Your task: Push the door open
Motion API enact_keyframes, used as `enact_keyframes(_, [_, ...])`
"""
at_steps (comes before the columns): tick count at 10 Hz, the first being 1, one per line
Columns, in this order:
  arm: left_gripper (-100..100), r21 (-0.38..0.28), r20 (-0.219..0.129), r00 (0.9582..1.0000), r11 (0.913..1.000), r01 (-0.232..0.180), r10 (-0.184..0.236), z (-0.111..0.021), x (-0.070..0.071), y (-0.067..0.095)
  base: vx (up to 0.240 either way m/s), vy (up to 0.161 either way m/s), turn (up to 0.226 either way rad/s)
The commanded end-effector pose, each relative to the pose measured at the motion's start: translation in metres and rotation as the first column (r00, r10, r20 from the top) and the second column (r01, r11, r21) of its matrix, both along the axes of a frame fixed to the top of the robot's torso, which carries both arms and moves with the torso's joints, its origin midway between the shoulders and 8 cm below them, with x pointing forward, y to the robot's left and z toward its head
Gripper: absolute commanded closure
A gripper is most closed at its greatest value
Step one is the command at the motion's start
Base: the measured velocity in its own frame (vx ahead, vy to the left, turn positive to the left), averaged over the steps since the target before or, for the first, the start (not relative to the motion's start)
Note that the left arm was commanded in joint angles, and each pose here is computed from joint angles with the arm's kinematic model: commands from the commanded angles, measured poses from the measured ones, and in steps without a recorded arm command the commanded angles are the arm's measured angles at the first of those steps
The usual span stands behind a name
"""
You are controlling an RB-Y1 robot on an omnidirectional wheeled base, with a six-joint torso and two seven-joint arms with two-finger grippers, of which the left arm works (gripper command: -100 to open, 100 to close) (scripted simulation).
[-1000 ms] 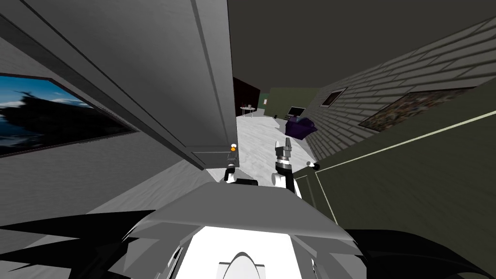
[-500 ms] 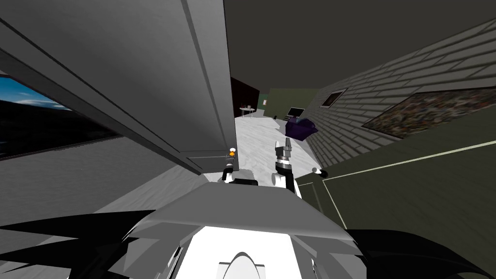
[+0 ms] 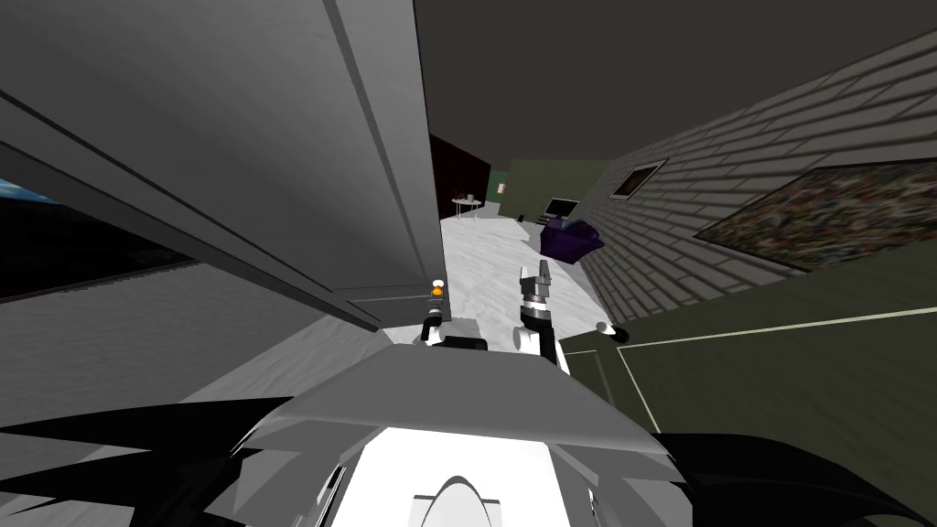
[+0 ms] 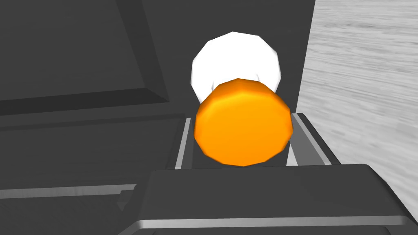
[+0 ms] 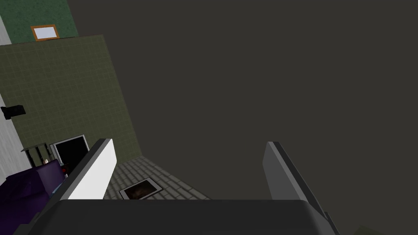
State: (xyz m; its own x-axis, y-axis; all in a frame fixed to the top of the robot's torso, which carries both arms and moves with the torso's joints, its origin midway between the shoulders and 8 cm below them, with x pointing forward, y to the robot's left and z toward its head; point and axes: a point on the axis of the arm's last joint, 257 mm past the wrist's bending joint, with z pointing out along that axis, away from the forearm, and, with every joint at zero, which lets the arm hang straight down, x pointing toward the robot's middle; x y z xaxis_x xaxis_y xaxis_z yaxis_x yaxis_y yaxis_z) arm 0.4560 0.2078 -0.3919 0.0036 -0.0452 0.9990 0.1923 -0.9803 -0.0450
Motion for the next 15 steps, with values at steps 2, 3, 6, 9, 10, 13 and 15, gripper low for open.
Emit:
enact_keyframes(2, [100, 0.0, 0.002, 1.0, 1.0, -0.002, 0.002, 0.0, 0.0, 0.0, -0.018, -0.002, 0.0])
enact_keyframes(3, [100, 0.0, 0.002, 1.0, 1.0, -0.002, 0.002, 0.0, 0.0, 0.0, -0.006, -0.001, 0.0])
enact_keyframes(6, [100, 0.024, -0.004, 0.9992, 0.999, -0.039, 0.039, -0.002, -0.001, 0.031, 0.152, -0.044, 0.016])
enact_keyframes(9, [100, 0.022, 0.001, 0.9971, 0.9968, -0.076, 0.076, 0.0, -0.001, 0.049, 0.17, -0.028, 0.035])
enact_keyframes(10, [100, 0.016, 0.003, 0.996, 0.9959, -0.089, 0.089, 0.0, -0.001, 0.053, 0.237, -0.028, 0.041])
enact_keyframes(13, [100, -0.015, 0.005, 0.9919, 0.9919, -0.127, 0.127, 0.001, -0.001, 0.058, 0.182, -0.028, 0.043])
enact_keyframes(15, [100, -0.045, 0.004, 0.9892, 0.9882, -0.146, 0.147, 0.0, -0.002, 0.054, 0.212, -0.026, 0.073])
